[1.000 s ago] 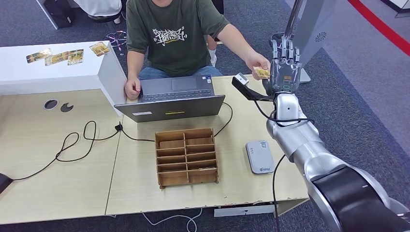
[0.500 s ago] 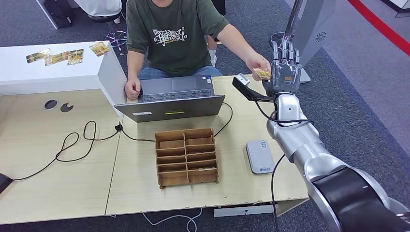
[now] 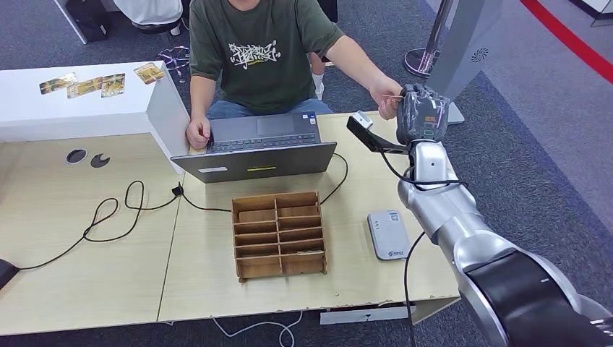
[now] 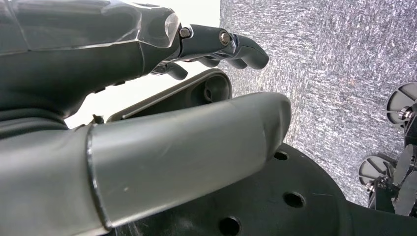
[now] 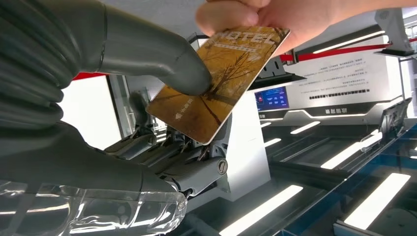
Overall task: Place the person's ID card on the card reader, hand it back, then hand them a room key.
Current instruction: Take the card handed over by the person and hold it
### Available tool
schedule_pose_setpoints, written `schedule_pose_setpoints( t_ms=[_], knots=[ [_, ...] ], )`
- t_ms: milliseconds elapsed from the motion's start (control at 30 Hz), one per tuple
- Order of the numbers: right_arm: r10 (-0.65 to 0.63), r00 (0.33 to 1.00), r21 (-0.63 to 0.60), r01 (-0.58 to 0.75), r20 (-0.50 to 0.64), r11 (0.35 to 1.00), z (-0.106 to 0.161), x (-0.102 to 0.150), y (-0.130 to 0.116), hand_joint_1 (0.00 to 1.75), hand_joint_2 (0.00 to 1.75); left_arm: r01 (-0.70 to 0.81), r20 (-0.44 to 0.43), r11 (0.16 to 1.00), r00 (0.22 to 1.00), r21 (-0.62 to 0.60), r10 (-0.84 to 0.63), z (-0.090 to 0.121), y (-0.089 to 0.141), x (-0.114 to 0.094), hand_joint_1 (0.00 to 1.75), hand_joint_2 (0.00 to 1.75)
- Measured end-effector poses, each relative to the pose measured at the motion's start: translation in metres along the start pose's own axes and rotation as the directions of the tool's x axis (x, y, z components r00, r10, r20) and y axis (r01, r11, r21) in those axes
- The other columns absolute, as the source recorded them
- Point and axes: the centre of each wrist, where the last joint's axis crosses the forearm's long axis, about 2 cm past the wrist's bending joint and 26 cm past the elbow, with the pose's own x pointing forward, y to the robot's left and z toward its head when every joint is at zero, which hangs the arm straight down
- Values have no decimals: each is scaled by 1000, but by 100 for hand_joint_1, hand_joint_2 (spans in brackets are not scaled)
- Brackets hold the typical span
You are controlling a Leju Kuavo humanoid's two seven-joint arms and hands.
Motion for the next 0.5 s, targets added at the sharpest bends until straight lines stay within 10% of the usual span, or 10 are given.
schedule_pose_setpoints(
  t_ms=[500],
  knots=[
    [-210,972,84,218,-103,972,11,9,9,175,175,-6,-2,1000,1000,-3,6,0,0,0,0,0]
  ],
)
